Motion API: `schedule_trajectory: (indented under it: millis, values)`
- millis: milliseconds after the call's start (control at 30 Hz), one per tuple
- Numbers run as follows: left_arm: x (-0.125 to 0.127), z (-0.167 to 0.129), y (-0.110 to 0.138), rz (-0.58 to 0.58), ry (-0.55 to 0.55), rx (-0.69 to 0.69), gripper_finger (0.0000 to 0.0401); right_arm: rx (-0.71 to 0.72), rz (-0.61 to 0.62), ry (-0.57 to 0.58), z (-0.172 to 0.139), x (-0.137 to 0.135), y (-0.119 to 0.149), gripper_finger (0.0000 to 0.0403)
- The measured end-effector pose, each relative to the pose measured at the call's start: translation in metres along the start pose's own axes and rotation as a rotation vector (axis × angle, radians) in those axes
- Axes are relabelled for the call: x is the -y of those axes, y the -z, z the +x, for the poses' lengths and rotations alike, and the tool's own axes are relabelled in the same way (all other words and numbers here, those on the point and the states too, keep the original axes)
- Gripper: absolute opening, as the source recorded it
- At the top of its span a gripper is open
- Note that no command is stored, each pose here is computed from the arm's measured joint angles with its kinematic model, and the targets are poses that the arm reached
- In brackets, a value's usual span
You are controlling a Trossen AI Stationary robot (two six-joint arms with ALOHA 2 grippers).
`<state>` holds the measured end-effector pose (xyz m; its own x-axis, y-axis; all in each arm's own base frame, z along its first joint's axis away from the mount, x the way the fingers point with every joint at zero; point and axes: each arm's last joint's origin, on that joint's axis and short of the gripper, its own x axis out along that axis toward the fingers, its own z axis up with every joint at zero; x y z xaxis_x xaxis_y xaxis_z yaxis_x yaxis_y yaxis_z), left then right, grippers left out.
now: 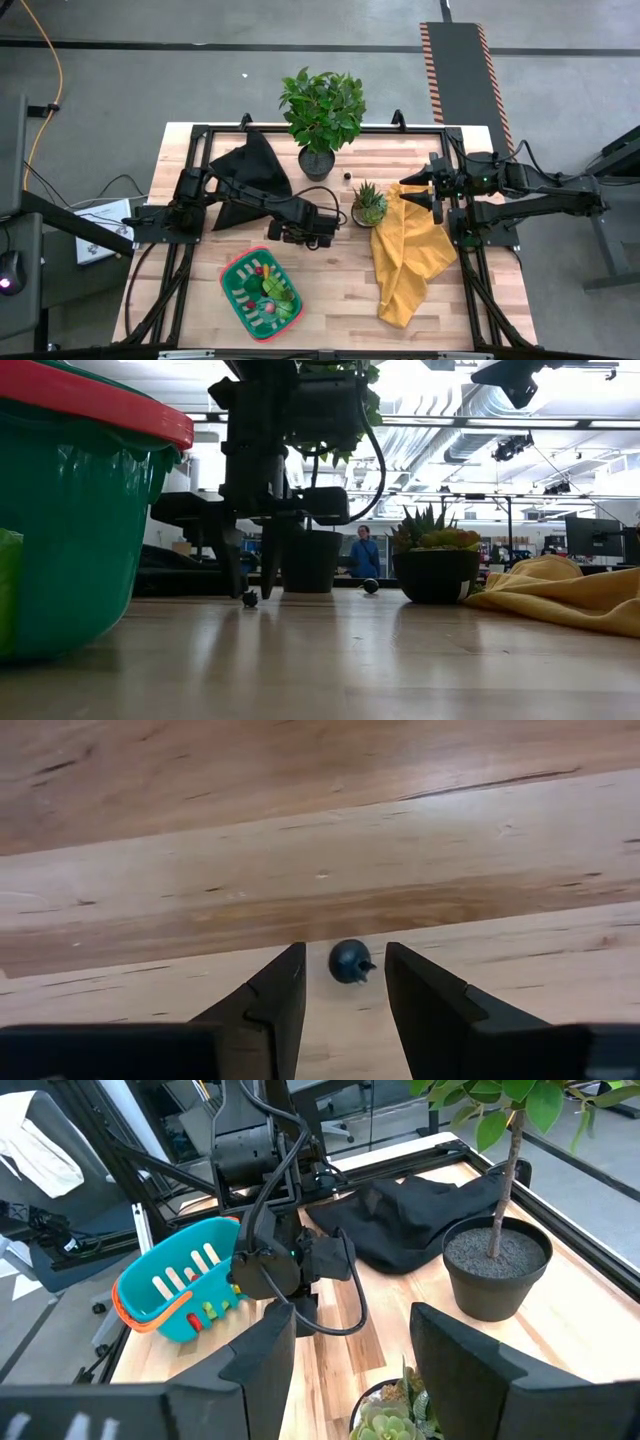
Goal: Pick and placing Produce into tupperware
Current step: Put the blueberry into the blue basket
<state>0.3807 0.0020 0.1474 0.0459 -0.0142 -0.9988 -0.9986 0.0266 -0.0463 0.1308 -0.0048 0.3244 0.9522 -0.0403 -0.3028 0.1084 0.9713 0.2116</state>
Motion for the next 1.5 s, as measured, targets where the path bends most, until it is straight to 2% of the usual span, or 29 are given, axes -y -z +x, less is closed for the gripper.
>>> schedule_trajectory:
  millis: [933,1033,1333,1500]
  values:
    - [-0.0002,0.0005,0.0003,0.011,-0.004,-0.012,0.0126,0.0,0.0,0.0,0.0,0.0,0.0,0.0191]
    - [-0.0002,0.0005,0.0003,0.011,-0.004,-0.011,0.0113,0.0,0.0,0.0,0.0,0.0,0.0,0.0191]
    - [-0.0003,0.0005,0.0001,0.015,-0.005,-0.002,0.004,0.0,0.0,0.0,0.0,0.0,0.0,0.0191]
    - [-0.0003,0.0,0.0,0.015,-0.004,0.0,0.0025,0.0,0.0,0.0,0.0,0.0,0.0,0.0191]
